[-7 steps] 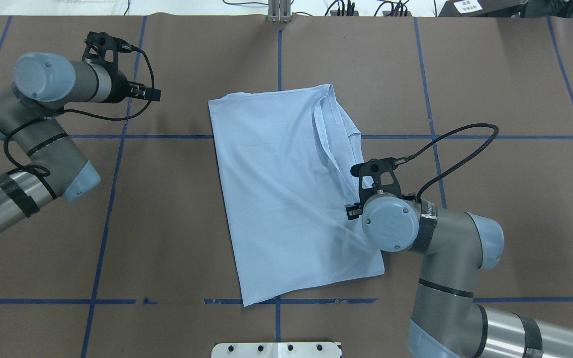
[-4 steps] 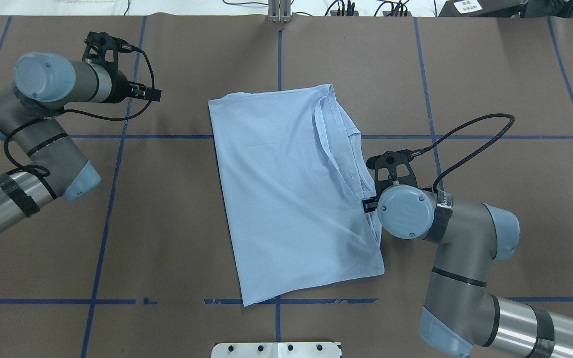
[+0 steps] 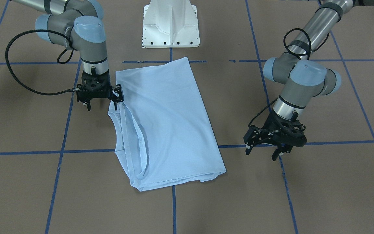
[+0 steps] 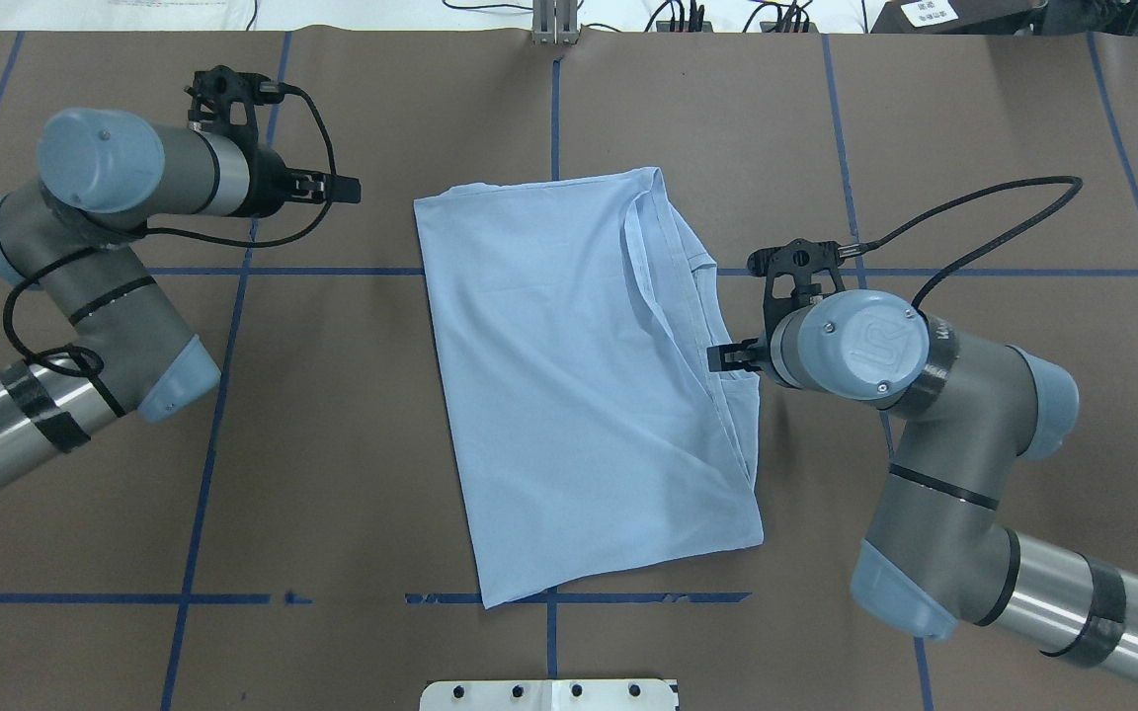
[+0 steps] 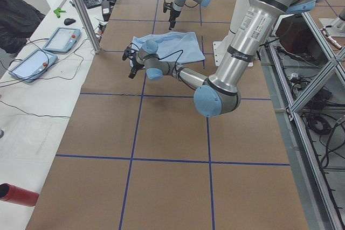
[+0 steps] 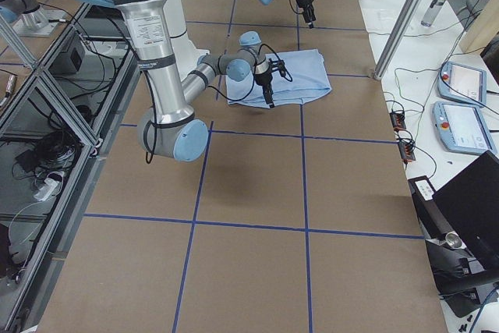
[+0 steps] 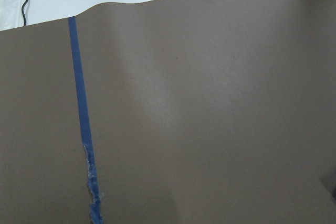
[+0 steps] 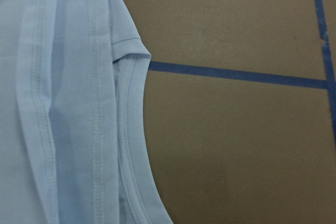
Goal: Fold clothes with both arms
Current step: 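Move both grippers to opposite side edges of the shirt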
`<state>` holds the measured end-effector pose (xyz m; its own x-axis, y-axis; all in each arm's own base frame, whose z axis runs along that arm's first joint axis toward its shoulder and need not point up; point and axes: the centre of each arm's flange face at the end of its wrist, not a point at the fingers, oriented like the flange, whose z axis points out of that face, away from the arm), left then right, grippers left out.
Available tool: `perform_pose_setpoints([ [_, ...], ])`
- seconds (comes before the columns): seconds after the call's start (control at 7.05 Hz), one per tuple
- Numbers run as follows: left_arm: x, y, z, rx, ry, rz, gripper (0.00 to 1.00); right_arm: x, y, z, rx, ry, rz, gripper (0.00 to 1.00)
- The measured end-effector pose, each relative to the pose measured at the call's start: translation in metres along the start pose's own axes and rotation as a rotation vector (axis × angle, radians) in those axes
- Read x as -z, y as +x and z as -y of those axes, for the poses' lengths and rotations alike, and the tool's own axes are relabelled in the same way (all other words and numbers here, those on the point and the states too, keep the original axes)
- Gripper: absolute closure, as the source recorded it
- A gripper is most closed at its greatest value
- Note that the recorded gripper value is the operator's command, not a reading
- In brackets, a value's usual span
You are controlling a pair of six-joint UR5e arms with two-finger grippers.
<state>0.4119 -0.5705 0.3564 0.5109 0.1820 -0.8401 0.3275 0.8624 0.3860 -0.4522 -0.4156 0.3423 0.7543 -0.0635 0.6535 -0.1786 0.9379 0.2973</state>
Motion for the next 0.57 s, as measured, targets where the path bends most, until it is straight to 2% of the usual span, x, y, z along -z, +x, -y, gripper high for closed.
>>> perform_pose_setpoints([
  [0.28,0.032,0.06,-0.071,0.133,-0.066,-0.126,0.0,0.012,0.028,-0.005,-0.067,0.025,0.167,0.0],
  [0.57,0.058,0.103,-0.16,0.229,-0.118,-0.183,0.0,0.029,0.052,-0.017,-0.17,0.043,0.292,0.0],
])
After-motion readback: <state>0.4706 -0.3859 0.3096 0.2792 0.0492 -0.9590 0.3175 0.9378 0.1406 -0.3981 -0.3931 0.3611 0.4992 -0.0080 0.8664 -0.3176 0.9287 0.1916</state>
